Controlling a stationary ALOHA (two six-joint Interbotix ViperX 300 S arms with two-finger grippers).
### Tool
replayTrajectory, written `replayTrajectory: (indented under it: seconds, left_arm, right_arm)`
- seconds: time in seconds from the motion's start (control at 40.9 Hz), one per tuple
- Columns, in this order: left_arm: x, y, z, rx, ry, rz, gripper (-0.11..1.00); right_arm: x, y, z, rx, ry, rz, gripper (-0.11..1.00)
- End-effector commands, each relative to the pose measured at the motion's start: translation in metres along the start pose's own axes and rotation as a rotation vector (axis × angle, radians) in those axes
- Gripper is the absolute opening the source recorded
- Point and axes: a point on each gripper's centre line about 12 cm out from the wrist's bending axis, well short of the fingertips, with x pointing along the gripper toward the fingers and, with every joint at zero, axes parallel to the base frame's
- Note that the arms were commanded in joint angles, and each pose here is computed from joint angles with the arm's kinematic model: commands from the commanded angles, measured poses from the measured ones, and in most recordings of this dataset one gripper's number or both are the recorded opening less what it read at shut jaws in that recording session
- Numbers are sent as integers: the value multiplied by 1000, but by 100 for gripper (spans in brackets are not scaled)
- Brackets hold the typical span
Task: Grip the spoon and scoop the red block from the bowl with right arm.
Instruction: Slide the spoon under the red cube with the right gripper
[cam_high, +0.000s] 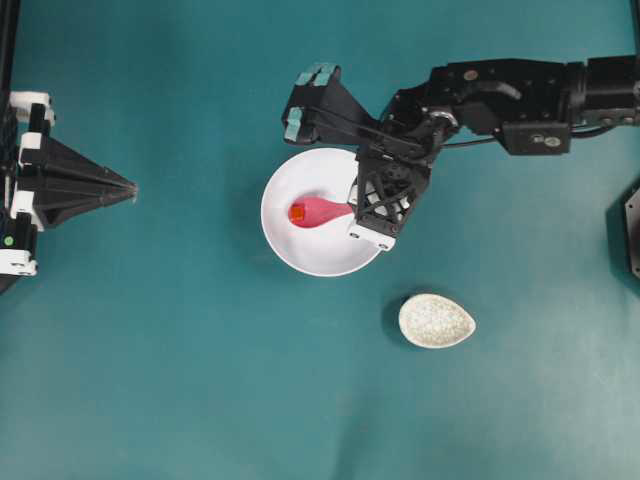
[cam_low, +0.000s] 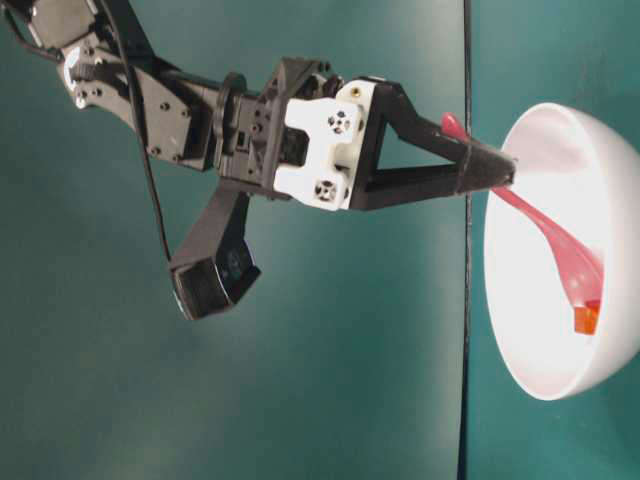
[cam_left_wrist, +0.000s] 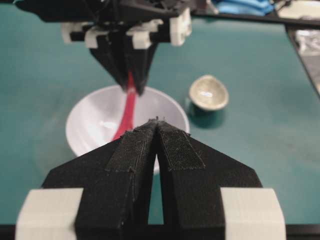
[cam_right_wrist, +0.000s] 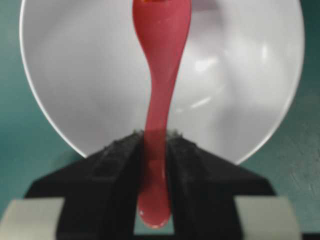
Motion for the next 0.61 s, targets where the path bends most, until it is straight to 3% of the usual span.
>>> replayTrajectory:
  seconds: [0.0, 0.244, 0.586]
  left_arm:
    - [2, -1, 7, 3, -17, -3, 0]
    - [2, -1, 7, 3, -17, -3, 0]
    - [2, -1, 7, 3, -17, -2, 0]
  right_arm:
    - [-15, 8, 1, -14, -58, 16, 22]
    - [-25, 8, -12, 20, -143, 23, 22]
    - [-51, 11, -28, 131, -260, 86, 22]
